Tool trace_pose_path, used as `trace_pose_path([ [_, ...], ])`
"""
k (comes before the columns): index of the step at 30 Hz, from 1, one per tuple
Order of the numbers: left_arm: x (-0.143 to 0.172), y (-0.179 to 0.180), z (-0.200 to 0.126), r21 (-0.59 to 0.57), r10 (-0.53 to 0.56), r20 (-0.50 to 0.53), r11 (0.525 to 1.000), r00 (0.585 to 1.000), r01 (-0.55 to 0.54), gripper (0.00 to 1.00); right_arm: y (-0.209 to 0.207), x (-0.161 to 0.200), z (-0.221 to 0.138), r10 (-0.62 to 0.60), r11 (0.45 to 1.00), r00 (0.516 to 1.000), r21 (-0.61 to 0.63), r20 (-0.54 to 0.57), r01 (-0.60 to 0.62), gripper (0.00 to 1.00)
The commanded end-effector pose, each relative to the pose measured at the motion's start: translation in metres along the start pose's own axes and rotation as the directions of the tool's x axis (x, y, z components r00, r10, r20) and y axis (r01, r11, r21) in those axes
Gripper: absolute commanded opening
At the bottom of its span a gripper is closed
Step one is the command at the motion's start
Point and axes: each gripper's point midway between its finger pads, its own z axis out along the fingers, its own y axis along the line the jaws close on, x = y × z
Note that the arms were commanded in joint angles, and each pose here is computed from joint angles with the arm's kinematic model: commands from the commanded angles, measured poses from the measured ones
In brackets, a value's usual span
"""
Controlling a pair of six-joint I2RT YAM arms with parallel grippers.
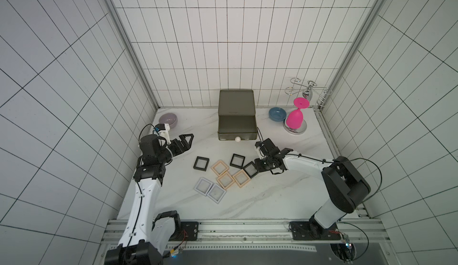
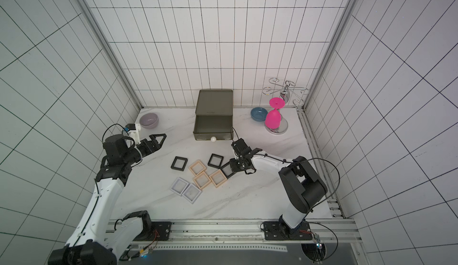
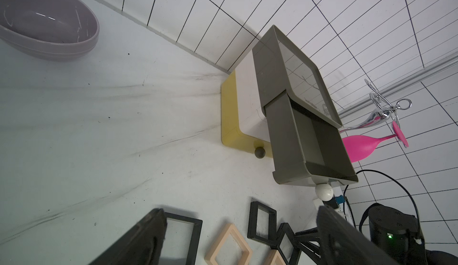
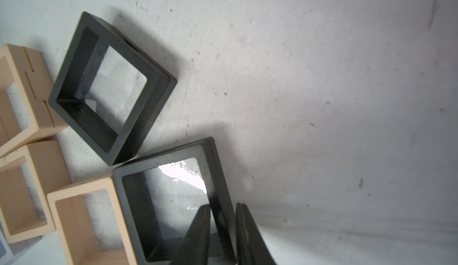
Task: Place the brooch boxes into the drawer by color
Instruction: Pick up the brooch box from the center of the board.
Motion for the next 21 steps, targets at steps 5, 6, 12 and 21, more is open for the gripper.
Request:
trace_pose_path([
  [5, -0.002, -0.001, 0.0, 0.012, 0.008, 0.011, 1.0, 1.0, -0.008, 0.99, -0.003, -0.001, 0.001, -0.026, 0.999, 1.0, 0.042, -0.011, 0.026, 0.19],
  [6, -0.002, -0.001, 0.0, 0.013, 0.008, 0.011, 1.0, 1.0, -0.008, 0.98, -0.003, 0.0, 0.002, -0.027, 0.999, 1.0, 0.044, -0.012, 0.027, 0.19],
  [12, -0.002, -0.001, 0.0, 0.012, 0.006, 0.01, 1.0, 1.0, -0.006, 0.99, -0.007, 0.003, 0.002, -0.029, 0.997, 0.999, 0.066, -0.019, 0.03, 0.2],
  [21, -0.001, -0.001, 0.0, 0.012, 0.007, 0.011, 1.0, 1.0, -0.007, 0.98, 0.0, -0.007, -0.031, -0.033, 0.999, 0.998, 0.042, 0.051, 0.031, 0.06],
])
